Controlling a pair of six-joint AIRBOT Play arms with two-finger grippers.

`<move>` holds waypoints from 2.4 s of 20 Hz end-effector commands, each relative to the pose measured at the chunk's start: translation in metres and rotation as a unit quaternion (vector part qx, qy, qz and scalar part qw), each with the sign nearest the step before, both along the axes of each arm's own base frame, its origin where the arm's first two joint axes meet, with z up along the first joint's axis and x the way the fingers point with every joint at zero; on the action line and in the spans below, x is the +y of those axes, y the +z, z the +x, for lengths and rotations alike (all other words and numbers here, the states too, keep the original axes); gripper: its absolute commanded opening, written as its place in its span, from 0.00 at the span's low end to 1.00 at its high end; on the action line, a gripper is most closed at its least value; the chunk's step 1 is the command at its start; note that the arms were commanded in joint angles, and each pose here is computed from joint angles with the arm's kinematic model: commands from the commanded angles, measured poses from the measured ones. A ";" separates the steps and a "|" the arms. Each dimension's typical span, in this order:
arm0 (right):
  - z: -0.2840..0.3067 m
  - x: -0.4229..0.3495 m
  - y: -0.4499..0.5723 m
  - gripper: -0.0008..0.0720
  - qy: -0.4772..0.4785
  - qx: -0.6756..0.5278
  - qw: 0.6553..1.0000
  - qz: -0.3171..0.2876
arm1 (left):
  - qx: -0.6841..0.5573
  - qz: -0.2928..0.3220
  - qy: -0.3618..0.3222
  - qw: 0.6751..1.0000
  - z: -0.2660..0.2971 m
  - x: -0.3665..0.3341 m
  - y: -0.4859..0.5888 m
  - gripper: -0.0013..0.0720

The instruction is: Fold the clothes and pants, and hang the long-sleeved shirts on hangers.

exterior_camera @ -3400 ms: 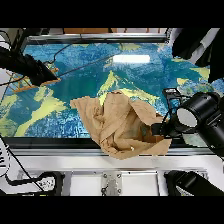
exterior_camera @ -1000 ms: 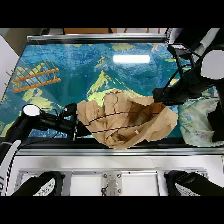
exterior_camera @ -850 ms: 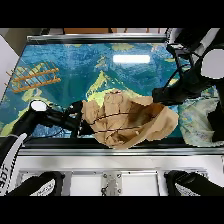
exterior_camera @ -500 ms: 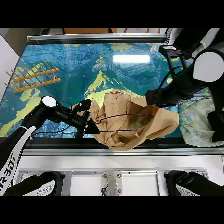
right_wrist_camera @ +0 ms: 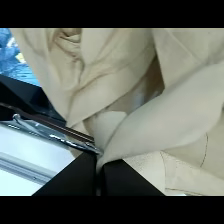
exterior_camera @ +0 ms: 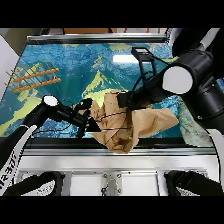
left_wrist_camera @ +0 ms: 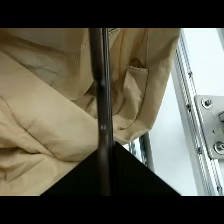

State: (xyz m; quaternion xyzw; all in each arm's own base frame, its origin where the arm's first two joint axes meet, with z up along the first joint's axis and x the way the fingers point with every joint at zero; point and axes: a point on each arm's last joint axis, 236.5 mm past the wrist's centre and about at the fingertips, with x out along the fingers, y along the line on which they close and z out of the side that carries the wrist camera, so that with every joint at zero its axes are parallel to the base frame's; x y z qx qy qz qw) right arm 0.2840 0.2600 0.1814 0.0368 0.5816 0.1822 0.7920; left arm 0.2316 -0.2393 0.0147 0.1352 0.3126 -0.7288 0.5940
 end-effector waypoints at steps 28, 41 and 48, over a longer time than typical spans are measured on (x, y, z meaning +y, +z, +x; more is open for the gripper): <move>0.005 -0.031 0.006 0.61 -0.015 -0.002 1.000 -0.018 | 0.001 -0.002 -0.001 1.000 0.000 -0.001 0.001 0.04; 0.015 -0.103 0.041 0.85 0.133 -0.091 0.986 -0.035 | 0.001 -0.001 -0.001 1.000 0.000 0.000 0.001 0.04; 0.008 -0.106 0.096 0.85 0.168 -0.142 0.958 0.186 | 0.001 -0.001 -0.001 1.000 0.000 0.000 0.001 0.04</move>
